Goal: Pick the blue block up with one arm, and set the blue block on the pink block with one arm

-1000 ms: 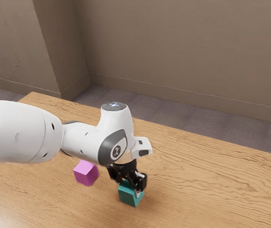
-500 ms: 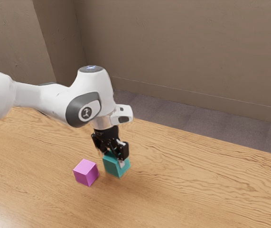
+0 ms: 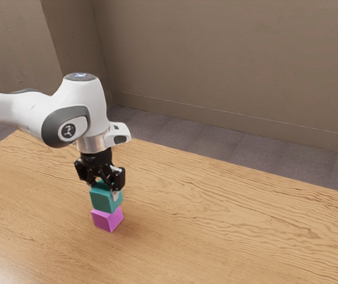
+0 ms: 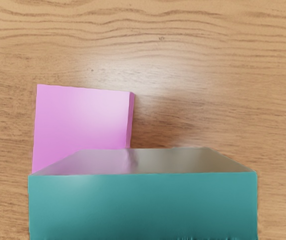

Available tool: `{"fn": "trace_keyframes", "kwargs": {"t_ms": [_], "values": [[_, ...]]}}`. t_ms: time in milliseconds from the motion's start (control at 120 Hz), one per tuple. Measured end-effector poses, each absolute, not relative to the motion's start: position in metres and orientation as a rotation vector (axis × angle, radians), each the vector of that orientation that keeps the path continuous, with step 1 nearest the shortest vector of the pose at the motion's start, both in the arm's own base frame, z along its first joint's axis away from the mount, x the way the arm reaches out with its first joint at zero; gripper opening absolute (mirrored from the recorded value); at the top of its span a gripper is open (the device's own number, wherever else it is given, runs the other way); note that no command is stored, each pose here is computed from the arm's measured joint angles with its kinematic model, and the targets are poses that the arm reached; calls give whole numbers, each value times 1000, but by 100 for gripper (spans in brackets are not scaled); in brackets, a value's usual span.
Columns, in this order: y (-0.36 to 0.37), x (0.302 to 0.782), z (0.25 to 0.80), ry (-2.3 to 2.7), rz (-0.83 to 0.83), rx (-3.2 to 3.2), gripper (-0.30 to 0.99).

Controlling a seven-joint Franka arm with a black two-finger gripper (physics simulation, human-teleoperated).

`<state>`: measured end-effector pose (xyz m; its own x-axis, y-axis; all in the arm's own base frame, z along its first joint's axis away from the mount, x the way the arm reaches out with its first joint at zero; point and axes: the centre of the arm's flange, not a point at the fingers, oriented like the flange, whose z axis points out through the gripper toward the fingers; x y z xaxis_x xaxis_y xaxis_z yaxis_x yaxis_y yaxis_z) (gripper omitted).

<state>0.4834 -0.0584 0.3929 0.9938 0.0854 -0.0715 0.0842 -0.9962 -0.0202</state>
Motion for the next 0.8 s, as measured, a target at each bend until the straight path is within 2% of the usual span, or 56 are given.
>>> {"fn": "trace_keyframes", "kwargs": {"t_ms": [317, 800], "values": [[-36, 474, 375, -327, 176, -3069, 38], [-28, 484, 375, -317, 59, -3057, 37]]}}
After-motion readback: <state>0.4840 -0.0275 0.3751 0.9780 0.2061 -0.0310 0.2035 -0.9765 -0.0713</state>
